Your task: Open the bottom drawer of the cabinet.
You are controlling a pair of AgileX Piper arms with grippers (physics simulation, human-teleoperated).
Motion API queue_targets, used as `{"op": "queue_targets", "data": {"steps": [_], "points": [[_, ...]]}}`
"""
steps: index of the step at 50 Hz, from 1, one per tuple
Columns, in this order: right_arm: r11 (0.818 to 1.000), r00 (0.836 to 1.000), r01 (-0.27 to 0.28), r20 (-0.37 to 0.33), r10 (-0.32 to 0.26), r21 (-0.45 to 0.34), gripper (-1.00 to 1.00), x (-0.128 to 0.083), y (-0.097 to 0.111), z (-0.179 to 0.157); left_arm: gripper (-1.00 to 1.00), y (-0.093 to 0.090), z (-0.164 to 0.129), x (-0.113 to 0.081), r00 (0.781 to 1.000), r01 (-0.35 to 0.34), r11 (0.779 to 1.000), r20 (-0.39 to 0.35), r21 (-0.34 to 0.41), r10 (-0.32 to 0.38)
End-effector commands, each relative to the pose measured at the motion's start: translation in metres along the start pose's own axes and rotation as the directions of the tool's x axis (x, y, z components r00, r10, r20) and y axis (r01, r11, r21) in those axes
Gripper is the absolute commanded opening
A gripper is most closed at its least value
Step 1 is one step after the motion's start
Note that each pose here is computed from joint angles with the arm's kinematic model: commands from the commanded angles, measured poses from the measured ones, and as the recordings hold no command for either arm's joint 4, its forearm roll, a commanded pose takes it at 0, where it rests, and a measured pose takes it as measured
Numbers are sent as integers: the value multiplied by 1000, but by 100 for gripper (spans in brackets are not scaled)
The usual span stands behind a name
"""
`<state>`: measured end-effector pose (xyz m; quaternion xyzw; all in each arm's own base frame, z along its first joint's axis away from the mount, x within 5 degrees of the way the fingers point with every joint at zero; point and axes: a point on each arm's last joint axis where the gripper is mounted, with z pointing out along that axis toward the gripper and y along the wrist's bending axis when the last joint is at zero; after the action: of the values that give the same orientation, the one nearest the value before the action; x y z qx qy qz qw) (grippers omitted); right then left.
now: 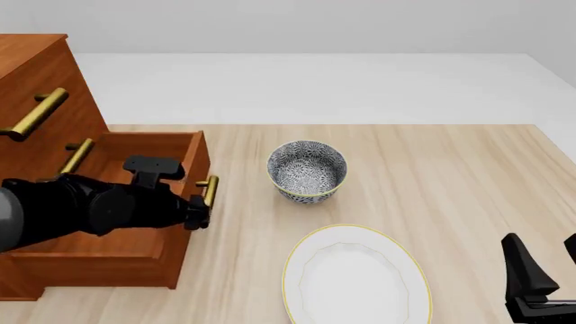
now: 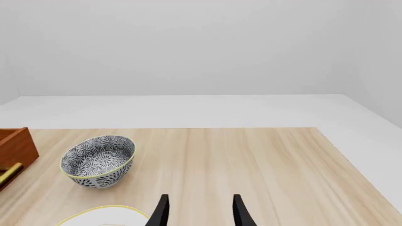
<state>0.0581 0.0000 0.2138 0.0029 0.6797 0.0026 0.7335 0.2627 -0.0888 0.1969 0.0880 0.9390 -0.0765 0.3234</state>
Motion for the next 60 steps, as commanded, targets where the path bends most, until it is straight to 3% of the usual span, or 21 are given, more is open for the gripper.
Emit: {"op": "queue_targets", "data": {"steps": [1,13,16,20,22,25,28,32,33,35,36,38,39,45,46,51,52,54,55,58,60], "points": [[1000,1000,-1,-1,1,0,100,0,0,0,100,6,-27,-13,991,-113,993,70,-18,114],[1000,1000,-2,-2,2,0,100,0,0,0,100,17,-79,-13,979,-123,991,155,-57,131],[1000,1000,-3,-2,3,0,100,0,0,0,100,21,-106,-7,959,-150,985,232,-84,165],[1000,1000,-3,-3,3,0,100,0,0,0,100,22,-118,-1,951,-153,984,259,-93,172],[1000,1000,0,0,0,0,100,0,0,0,100,25,-148,8,918,-173,976,338,-134,209],[1000,1000,0,0,0,0,100,0,0,0,100,23,-152,11,923,-158,980,336,-119,189],[1000,1000,0,0,0,0,100,0,0,0,100,22,-176,18,896,-162,978,396,-132,202],[1000,1000,0,0,0,0,100,0,0,0,100,22,-186,22,892,-154,979,408,-135,196],[1000,1000,0,0,0,0,100,0,0,0,100,22,-197,26,878,-155,977,432,-149,206],[1000,1000,0,0,0,0,100,0,0,0,100,21,-203,28,879,-139,981,438,-136,186],[1000,1000,0,0,0,0,100,0,0,0,100,21,-213,32,863,-142,979,465,-148,195],[1000,1000,0,0,0,0,100,0,0,0,100,21,-214,32,863,-142,979,465,-148,195],[1000,1000,0,0,0,0,100,0,0,0,100,21,-225,37,846,-143,976,491,-166,207],[1000,1000,0,0,0,0,100,0,0,0,100,20,-239,45,832,-132,977,518,-166,201],[1000,1000,0,0,0,0,100,0,0,0,100,21,-250,51,811,-125,974,546,-189,210],[1000,1000,0,0,0,0,100,0,0,0,100,19,-264,58,794,-118,976,573,-181,202],[1000,1000,0,0,0,0,100,0,0,0,100,18,-276,64,772,-112,975,601,-192,207],[1000,1000,0,0,0,0,100,0,0,0,100,18,-276,64,772,-112,975,601,-192,207],[1000,1000,0,0,0,0,100,0,0,0,100,18,-285,70,755,-110,972,619,-207,218],[1000,1000,0,0,0,0,100,0,0,0,100,17,-292,75,744,-108,972,632,-210,219],[1000,1000,0,0,0,0,100,0,0,0,100,16,-302,81,722,-107,969,652,-222,229]]}}
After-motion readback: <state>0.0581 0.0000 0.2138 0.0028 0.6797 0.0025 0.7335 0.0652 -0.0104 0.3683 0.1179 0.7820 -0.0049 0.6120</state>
